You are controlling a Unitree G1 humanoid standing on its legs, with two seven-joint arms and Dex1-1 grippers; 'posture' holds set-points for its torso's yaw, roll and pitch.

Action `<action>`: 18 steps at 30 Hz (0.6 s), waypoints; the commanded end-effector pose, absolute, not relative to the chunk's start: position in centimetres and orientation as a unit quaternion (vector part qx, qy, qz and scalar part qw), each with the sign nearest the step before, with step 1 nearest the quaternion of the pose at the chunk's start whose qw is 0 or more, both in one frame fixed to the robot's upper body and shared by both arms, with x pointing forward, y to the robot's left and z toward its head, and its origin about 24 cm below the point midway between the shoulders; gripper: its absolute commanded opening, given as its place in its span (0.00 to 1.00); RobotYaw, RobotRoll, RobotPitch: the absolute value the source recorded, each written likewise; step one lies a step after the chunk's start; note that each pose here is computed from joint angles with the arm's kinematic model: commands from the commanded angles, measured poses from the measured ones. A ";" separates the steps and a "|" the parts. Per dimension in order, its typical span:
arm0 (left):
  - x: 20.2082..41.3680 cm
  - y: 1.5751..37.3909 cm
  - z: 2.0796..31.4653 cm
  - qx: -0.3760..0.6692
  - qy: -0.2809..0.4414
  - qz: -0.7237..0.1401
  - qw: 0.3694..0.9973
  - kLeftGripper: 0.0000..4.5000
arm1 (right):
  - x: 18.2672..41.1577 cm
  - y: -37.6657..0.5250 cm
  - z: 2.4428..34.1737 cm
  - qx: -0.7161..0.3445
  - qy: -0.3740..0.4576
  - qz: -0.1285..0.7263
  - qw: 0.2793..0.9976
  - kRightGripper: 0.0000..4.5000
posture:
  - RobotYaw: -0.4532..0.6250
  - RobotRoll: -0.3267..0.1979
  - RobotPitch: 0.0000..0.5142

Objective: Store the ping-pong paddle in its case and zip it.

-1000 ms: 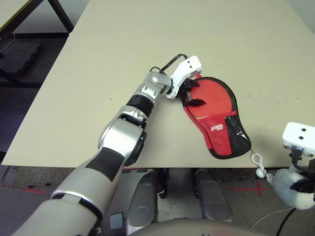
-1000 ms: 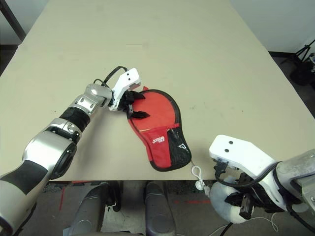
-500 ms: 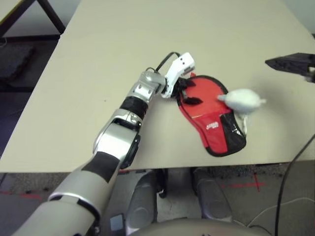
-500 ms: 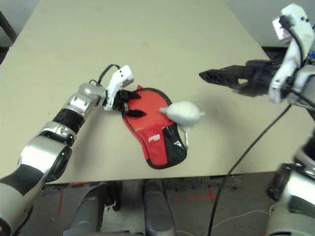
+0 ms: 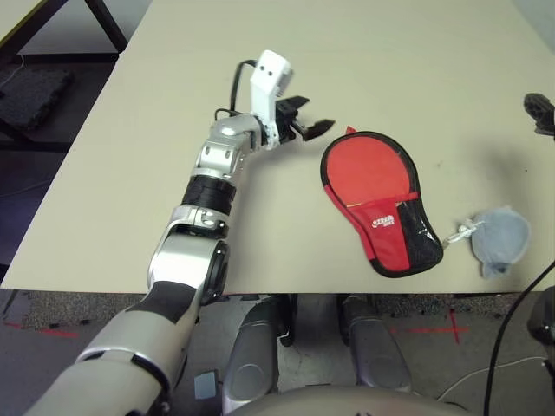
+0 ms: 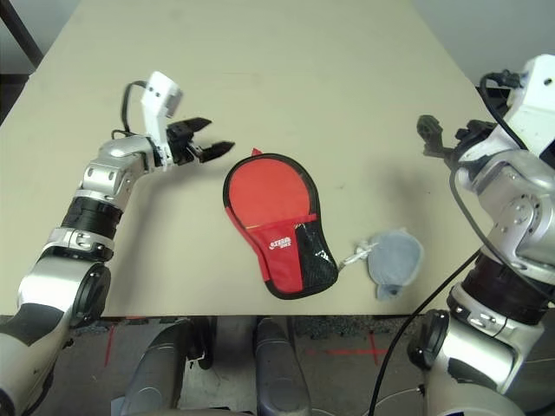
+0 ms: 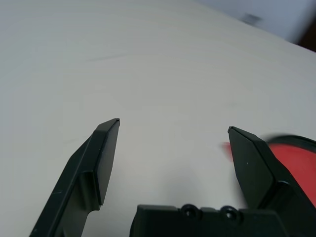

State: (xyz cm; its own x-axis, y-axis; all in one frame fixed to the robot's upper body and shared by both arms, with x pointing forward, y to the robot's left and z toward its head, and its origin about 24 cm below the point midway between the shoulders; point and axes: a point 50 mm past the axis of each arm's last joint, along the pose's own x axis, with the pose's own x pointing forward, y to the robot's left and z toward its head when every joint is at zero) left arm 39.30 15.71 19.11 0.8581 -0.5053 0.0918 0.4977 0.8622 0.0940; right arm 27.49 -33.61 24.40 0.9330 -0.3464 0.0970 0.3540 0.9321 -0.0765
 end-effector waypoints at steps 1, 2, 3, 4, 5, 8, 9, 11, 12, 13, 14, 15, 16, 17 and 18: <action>38.6 18.3 17.6 0.019 -0.071 -0.178 0.981 1.00 | 27.0 -35.0 23.6 -0.043 -0.067 -0.206 0.975 0.99 | 0.32 0.62 0.43; 38.4 18.9 17.0 0.020 -0.071 -0.159 0.985 1.00 | 27.0 -35.3 23.3 -0.042 -0.067 -0.209 0.975 0.99 | 0.32 0.62 0.44; 38.1 19.4 16.4 0.021 -0.069 -0.143 0.987 1.00 | 26.9 -35.5 23.0 -0.039 -0.069 -0.209 0.975 0.99 | 0.32 0.62 0.44; 37.9 19.7 16.1 0.024 -0.068 -0.135 0.988 1.00 | 26.9 -35.6 22.8 -0.038 -0.070 -0.208 0.975 0.99 | 0.32 0.62 0.44; 37.7 20.0 15.6 0.023 -0.064 -0.125 0.990 1.00 | 26.8 -35.8 22.5 -0.035 -0.071 -0.210 0.974 0.99 | 0.32 0.62 0.44; 36.9 20.9 13.8 0.028 -0.056 -0.092 0.994 1.00 | 26.9 -36.3 21.3 -0.009 -0.069 -0.201 0.977 0.99 | 0.32 0.62 0.45; 36.7 21.1 13.5 0.029 -0.058 -0.084 0.994 1.00 | 26.9 -36.5 20.9 -0.003 -0.071 -0.198 0.978 0.99 | 0.32 0.62 0.45; 36.5 21.3 13.0 0.034 -0.061 -0.066 0.995 1.00 | 27.0 -36.9 20.6 0.000 -0.073 -0.188 0.979 0.99 | 0.33 0.62 0.46; 36.5 21.4 12.9 0.033 -0.065 -0.057 0.996 1.00 | 27.1 -37.1 20.3 0.001 -0.070 -0.176 0.982 0.99 | 0.33 0.62 0.46; 36.4 21.5 12.9 0.035 -0.069 -0.046 0.996 1.00 | 27.1 -37.4 20.3 0.003 -0.072 -0.171 0.983 0.99 | 0.33 0.62 0.46; 36.4 21.7 12.9 0.036 -0.076 -0.035 0.996 1.00 | 27.2 -37.7 20.2 -0.001 -0.069 -0.162 0.984 0.99 | 0.33 0.62 0.47; 36.4 21.8 12.9 0.038 -0.080 -0.026 0.996 1.00 | 27.2 -38.1 20.3 0.001 -0.070 -0.158 0.985 0.99 | 0.34 0.62 0.47; 36.4 21.9 13.0 0.039 -0.085 -0.017 0.996 1.00 | 27.2 -38.4 20.5 -0.001 -0.076 -0.158 0.984 0.99 | 0.34 0.62 0.47; 36.4 22.0 13.0 0.037 -0.089 -0.008 0.995 1.00 | 27.1 -38.7 20.9 -0.015 -0.084 -0.157 0.984 0.99 | 0.34 0.62 0.48; 36.3 22.1 13.1 0.038 -0.095 0.002 0.995 1.00 | 27.0 -38.8 21.6 -0.033 -0.099 -0.149 0.983 0.99 | 0.34 0.62 0.48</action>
